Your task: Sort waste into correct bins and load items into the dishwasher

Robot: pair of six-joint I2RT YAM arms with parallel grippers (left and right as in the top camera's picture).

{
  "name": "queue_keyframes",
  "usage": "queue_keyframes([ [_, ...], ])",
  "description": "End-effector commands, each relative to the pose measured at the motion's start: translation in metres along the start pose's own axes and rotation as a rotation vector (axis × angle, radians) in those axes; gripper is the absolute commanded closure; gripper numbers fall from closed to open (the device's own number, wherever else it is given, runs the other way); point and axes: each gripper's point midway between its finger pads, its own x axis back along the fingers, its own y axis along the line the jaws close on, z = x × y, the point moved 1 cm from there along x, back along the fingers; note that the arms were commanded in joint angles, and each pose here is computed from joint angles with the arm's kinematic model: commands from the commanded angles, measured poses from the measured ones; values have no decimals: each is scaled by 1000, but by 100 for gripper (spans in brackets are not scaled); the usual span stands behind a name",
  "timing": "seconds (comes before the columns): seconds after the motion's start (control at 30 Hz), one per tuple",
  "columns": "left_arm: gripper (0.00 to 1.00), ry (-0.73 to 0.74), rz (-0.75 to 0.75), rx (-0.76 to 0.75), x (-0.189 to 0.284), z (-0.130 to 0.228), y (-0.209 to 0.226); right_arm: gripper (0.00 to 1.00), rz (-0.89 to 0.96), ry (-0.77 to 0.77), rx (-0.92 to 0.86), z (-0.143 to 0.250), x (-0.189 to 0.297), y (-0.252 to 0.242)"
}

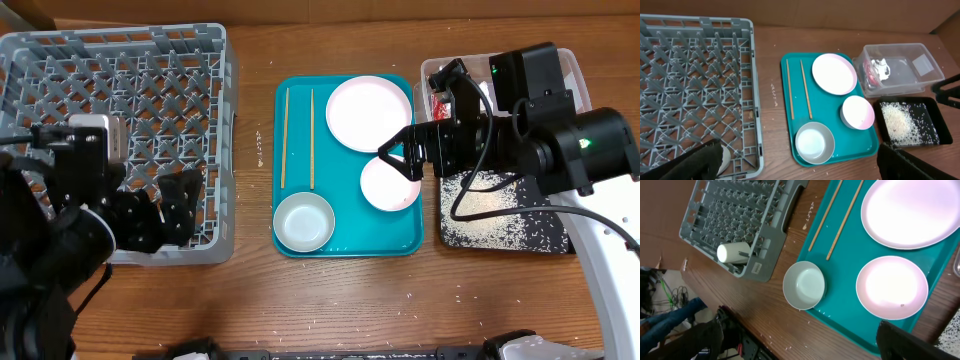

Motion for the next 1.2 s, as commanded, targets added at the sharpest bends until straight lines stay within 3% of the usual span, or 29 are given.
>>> queue_keyframes([
  [0.0, 0, -8, 19, -31, 1, -2, -4, 0, -2, 17, -4, 4, 1, 2],
  [0.37, 0, -7, 19, -31, 1, -2, -4, 0, 3, 15, -1, 5, 3, 2],
  [0.43, 0, -7, 19, -31, 1, -2, -4, 0, 81, 2, 18, 4, 5, -9],
  [0.6, 0, -7, 19, -31, 1, -2, -4, 0, 266, -334, 218, -47, 45, -12],
  [0.73, 0, -7, 19, -31, 1, -2, -4, 0, 333, -610, 440, -57, 91, 8],
  [0.87, 0, -7, 19, -31, 1, -2, -4, 0, 440, -794, 461, -32, 118, -13],
  [1.17, 0, -7, 19, -31, 1, -2, -4, 1, 547, -826, 390, 68, 70, -89],
])
